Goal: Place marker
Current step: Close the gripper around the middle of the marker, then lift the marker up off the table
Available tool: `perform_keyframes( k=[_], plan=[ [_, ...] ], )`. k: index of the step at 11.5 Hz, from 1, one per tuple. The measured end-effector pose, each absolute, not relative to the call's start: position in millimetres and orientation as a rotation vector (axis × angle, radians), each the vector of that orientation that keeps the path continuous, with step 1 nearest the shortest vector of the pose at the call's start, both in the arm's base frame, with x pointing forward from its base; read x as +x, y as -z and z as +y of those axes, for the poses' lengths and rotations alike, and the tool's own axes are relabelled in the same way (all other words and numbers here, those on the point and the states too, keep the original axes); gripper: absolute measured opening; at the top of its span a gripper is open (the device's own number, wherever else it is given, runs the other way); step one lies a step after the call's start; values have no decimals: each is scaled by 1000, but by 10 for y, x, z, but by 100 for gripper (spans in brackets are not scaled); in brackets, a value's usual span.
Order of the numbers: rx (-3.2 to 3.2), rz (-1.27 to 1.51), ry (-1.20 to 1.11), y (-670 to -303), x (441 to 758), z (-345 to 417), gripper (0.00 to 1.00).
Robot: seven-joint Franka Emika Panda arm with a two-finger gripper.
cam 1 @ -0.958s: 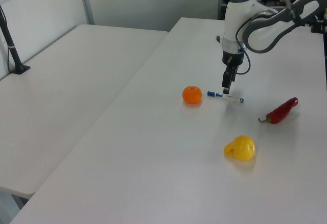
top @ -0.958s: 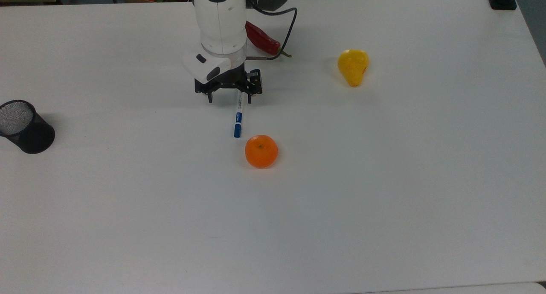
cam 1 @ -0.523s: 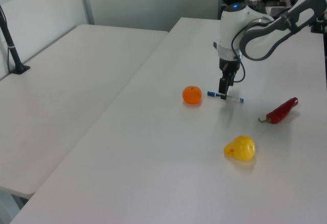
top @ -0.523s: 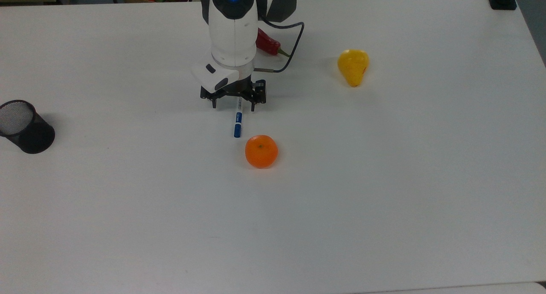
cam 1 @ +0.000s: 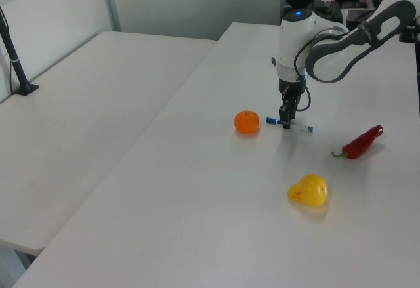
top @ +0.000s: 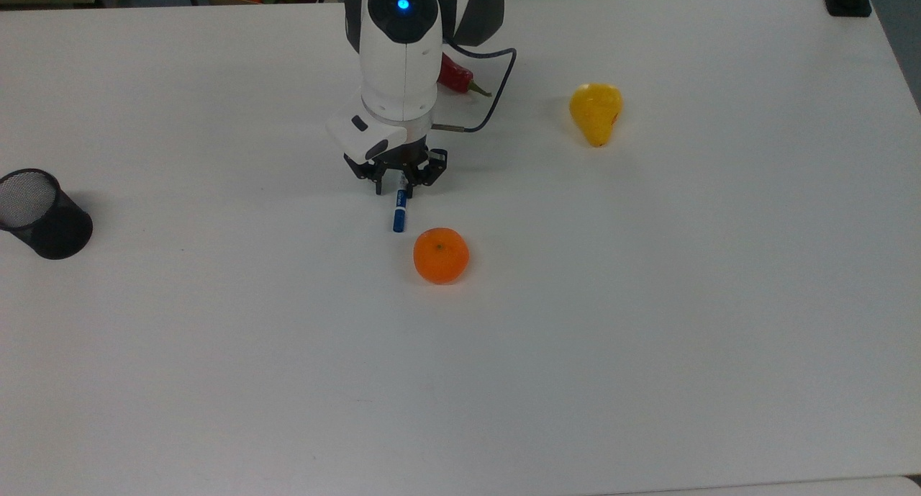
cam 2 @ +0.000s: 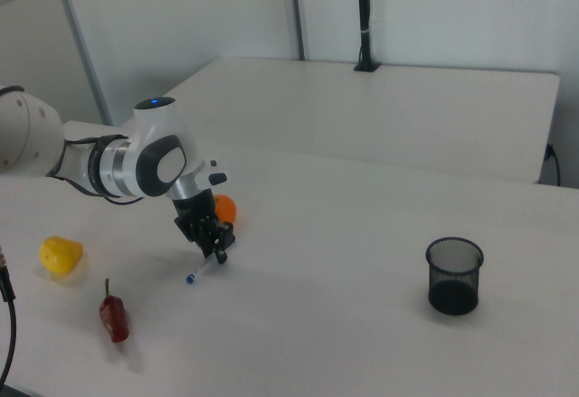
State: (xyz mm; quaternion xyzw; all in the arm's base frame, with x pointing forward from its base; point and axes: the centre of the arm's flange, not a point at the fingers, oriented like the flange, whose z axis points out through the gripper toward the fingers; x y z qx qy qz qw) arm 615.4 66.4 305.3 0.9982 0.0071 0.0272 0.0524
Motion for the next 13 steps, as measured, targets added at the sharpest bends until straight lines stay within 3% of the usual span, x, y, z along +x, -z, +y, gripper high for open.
perform_keyframes(
  k=[1, 3, 9, 13],
  plan=[
    [3036, 19, -85, -3061, 6161, 659, 29],
    [3036, 16, -88, -3069, 6168, 655, 16],
    [3037, 9, -125, -3187, 6222, 643, 16],
    [3034, -53, -187, -3665, 6280, 437, 16]
  ],
)
